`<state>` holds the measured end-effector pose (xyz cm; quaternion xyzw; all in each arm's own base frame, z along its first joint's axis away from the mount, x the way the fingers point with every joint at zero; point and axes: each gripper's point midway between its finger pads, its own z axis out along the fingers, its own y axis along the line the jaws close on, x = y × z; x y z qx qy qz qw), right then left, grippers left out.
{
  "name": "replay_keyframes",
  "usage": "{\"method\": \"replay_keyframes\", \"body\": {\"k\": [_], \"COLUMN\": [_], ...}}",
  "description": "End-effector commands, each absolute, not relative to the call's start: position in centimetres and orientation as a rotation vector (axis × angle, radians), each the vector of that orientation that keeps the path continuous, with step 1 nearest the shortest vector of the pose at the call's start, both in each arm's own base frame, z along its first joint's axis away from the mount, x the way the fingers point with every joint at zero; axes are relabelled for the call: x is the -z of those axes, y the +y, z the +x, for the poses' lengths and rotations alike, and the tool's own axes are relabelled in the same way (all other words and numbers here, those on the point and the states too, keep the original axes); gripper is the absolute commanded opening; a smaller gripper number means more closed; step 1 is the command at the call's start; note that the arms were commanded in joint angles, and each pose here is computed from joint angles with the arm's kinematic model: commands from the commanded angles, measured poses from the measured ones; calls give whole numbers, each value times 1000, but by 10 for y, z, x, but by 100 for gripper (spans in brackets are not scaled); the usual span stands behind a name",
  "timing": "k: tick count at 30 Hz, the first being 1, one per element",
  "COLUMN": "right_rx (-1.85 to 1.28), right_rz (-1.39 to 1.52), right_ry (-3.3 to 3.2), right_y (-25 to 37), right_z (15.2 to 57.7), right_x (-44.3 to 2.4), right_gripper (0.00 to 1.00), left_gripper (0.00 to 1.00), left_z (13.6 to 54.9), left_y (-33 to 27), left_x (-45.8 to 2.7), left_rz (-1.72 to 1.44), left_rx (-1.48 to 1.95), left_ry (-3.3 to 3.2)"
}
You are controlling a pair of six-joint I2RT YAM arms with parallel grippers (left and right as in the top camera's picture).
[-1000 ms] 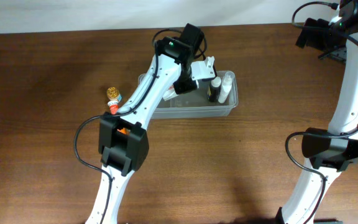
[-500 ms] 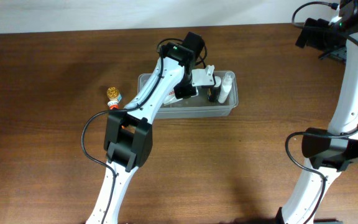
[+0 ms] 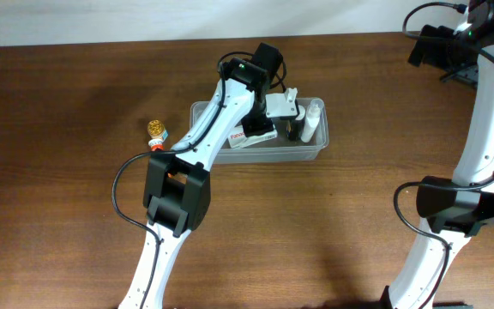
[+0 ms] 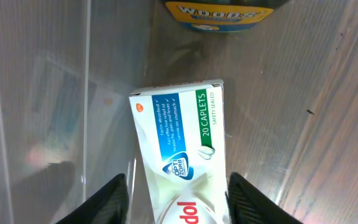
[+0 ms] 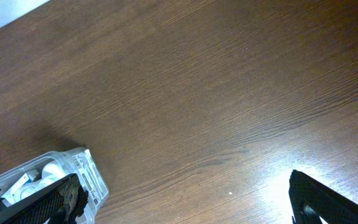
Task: Pack container
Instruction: 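Carry the Panadol box into the container with the left gripper, then open the left gripper and raise it out of the container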
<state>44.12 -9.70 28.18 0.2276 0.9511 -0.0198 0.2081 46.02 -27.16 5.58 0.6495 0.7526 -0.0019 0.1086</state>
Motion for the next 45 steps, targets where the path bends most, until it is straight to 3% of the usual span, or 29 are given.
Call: {"method": "replay_keyframes", "body": {"k": [1,7,13,20,28,33,42,45], "right_rx": [48,48,48,48,48,48,48,48], "right_rz": [633,633,633,633,634,634,633,633], "right_ry": [2628,2628,2628,2628,2628,2628,2628,2628], "right_y": [-94,-94,-94,-94,-94,-94,-94,-94], "right_z": [440,440,440,440,440,440,440,440], "right_x": [-289,-289,-289,-289,-289,-289,-289,-289], "right_gripper": [98,98,98,98,98,98,98,98], "left_gripper": [49,48,30,24,18,6,5,10], "left_z": [461,467,461,455,457,458,459,460], "left_y": [-272,-260,-253,-234,-222,-220,-213,-207], "left_x": [-53,-58,-59,-57,-57,-57,-61,-78], "left_rz": [1832,1494,1274,837,551,420,369,367], "left_rx": [31,11,29,-7,27,37,37,44], "left_ry": [2278,2522,2679,2900,2988,3013,3018,2996]}}
